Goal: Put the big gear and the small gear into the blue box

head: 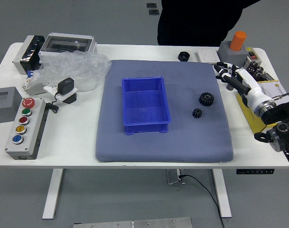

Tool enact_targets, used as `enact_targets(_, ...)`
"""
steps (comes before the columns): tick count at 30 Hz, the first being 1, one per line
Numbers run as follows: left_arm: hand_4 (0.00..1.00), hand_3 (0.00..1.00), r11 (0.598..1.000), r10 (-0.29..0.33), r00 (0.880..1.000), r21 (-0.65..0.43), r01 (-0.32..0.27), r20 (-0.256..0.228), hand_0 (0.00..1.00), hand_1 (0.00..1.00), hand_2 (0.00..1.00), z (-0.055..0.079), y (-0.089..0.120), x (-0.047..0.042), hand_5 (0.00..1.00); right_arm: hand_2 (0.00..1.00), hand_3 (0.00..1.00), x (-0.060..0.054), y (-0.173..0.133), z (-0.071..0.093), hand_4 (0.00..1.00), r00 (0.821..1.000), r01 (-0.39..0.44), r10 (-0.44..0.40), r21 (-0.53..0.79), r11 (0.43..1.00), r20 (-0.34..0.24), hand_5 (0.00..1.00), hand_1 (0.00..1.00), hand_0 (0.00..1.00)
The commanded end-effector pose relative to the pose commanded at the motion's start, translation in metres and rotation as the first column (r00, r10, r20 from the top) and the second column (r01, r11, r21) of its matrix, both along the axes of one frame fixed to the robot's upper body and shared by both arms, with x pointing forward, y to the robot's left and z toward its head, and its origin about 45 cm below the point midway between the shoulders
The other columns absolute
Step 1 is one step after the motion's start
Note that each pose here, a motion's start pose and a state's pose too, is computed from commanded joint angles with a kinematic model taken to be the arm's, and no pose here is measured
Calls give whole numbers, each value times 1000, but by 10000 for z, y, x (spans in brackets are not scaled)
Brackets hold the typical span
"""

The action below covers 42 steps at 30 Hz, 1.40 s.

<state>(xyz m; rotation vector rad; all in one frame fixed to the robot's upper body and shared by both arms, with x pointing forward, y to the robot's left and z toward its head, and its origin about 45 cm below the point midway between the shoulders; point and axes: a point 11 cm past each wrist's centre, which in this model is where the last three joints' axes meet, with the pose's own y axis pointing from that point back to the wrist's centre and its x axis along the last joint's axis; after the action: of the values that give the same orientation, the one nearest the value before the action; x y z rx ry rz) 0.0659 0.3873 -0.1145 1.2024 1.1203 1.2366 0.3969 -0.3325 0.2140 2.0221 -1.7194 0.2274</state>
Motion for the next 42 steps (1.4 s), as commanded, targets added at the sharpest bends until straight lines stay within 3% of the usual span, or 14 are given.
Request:
enact_targets(9, 682, 843, 1000, 4, 1000, 2, -4, -1, 840, 802, 811, 1, 10, -10, 266, 901, 895, 186, -26, -138, 762, 995, -66, 40, -296, 953, -93, 468, 801, 870)
enact_targets(18, 680, 843, 1000, 4, 1000, 6, -4, -1, 840, 801, 811, 9, 35, -4, 264, 902, 894, 385, 43, -144, 761, 990, -124, 75, -490, 863, -120, 452, 798, 869)
enact_targets(28, 675, 843, 1000, 0, 1000, 8, 0, 0, 839, 801, 810, 14, 44, 12, 260, 879, 876, 580, 249, -180, 755, 983, -182, 123, -692, 699, -135, 428, 752, 805)
enact_targets(42, 673, 843, 1000, 4, 1000, 8, -4, 5, 839, 801, 809, 18, 43, 39, 259, 890, 894, 620, 303, -244, 766, 964, -259, 166, -869, 421, -207, 416, 756, 805)
